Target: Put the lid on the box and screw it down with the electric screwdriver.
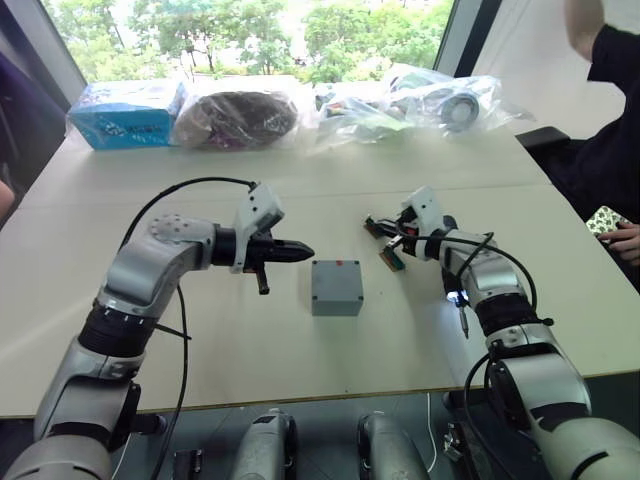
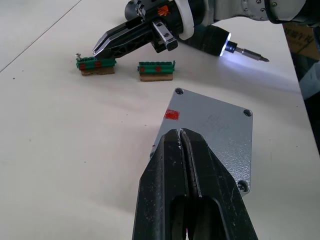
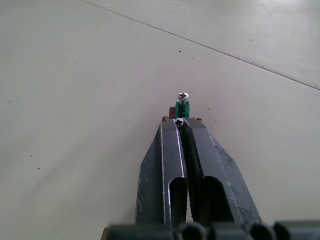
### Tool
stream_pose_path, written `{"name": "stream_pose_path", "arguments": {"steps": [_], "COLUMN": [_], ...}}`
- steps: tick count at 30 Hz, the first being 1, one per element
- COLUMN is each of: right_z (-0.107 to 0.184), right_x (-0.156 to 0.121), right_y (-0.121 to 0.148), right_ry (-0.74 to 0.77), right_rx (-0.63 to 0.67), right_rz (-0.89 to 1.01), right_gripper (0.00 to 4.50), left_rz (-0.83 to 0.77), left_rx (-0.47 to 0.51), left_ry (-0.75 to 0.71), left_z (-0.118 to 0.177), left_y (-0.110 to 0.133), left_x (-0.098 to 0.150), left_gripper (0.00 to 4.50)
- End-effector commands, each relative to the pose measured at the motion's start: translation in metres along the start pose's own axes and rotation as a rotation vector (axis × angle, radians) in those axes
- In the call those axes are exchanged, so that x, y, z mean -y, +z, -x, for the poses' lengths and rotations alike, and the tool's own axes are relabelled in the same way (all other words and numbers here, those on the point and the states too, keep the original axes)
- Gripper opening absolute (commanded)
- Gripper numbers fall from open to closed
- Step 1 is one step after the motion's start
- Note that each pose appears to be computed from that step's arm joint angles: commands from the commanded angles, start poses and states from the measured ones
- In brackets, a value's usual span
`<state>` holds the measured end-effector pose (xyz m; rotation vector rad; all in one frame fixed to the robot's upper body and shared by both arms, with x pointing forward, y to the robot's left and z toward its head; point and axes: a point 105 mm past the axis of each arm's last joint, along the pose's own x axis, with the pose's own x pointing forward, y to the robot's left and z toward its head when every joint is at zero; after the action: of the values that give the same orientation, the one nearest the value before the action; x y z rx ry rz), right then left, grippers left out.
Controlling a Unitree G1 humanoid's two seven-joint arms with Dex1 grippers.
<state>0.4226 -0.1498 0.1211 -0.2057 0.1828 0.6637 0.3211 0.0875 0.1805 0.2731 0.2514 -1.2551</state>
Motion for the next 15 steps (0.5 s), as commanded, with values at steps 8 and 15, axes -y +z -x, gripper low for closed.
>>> {"name": "stream_pose_path", "arguments": {"steps": [8, 15], "right_z": [0.007, 0.029], "right_x": [0.001, -0.019], "right_y": [0.037, 0.066], "right_ry": [0.004, 0.029], "right_rx": [0.159, 0.274], "right_rz": [-0.055, -0.042], "right_gripper": [0.07, 0.07], "left_rz": [-0.003, 0.018], "left_rx": [0.027, 0.018], "left_ry": [-0.001, 0.001], "left_z": [0.001, 0.005], "left_y": [0.005, 0.001], "left_x": [0.003, 0.002], "left_gripper": [0.00, 0.00]}}
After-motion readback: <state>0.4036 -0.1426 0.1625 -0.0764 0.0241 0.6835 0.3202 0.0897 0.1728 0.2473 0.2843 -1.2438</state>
